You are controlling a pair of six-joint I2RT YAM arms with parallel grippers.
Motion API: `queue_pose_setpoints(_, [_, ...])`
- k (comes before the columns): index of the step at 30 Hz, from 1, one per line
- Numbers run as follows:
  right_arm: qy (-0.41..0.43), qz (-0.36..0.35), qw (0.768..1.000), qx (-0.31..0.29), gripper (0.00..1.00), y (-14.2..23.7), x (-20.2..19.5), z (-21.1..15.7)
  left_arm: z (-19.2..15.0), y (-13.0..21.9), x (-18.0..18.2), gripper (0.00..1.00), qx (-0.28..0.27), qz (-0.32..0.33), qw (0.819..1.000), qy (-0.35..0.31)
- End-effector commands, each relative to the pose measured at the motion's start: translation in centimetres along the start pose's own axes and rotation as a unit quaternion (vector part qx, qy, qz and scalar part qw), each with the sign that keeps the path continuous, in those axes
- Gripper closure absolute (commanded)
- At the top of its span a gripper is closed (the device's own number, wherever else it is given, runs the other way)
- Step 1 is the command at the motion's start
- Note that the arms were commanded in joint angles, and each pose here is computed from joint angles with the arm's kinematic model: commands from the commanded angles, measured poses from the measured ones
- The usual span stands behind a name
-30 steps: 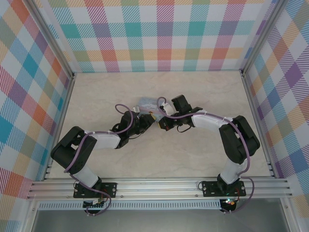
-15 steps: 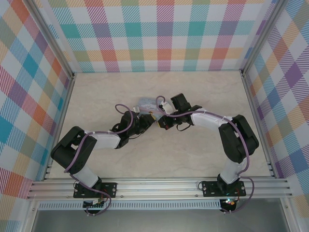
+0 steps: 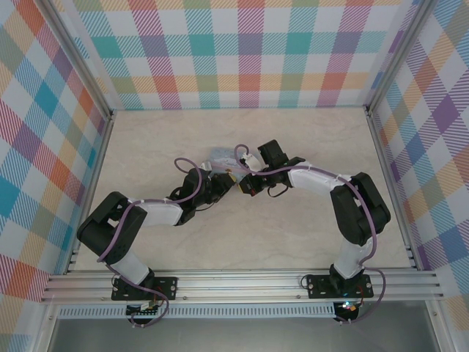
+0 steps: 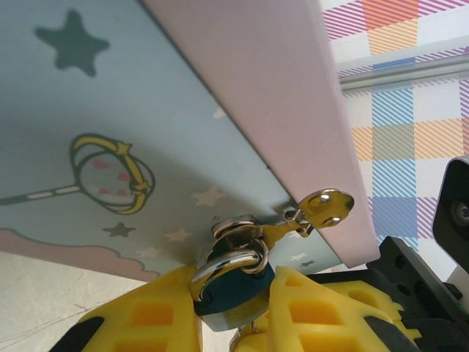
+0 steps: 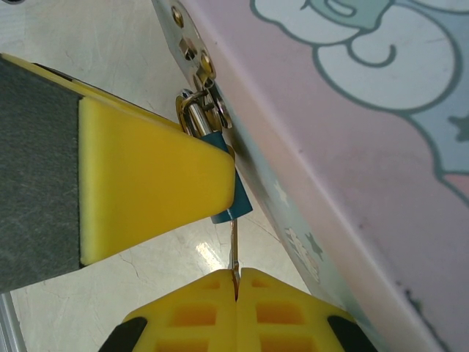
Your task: Unlock the padlock with the key
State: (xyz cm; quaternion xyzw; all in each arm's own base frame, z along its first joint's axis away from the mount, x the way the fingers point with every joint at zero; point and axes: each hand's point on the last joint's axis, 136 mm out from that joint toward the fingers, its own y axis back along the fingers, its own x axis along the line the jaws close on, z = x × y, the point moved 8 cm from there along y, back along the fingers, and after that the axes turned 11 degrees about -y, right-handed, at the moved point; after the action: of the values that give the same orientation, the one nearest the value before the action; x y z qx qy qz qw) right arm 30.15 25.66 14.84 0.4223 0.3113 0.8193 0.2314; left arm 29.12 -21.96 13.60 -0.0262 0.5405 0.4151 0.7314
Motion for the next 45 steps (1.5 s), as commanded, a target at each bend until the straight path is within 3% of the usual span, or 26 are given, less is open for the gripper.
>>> queue_pose_setpoints(1, [0.040, 0.023, 0.998, -0.050, 0.97, 0.5, 1.5, 2.5, -0.1, 0.7, -1.5, 1.00, 0.006, -0.031, 0.999, -0.011])
queue_pose_setpoints(17, [0.076, 0.038, 0.986, -0.142, 0.97, 1.8, 2.5, 4.5, -0.2, 0.9, -1.5, 1.00, 0.013, -0.032, 0.999, -0.009])
queue_pose_setpoints(34, [0.105, 0.031, 0.991, -0.078, 0.97, 1.2, 2.3, 3.8, -1.3, 0.3, -0.6, 1.00, 0.057, -0.018, 0.997, -0.050])
queue_pose_setpoints(45, [0.132, 0.038, 0.987, -0.078, 0.98, 1.4, 2.6, 4.0, -1.6, 0.2, -0.6, 1.00, 0.075, -0.016, 0.995, -0.070])
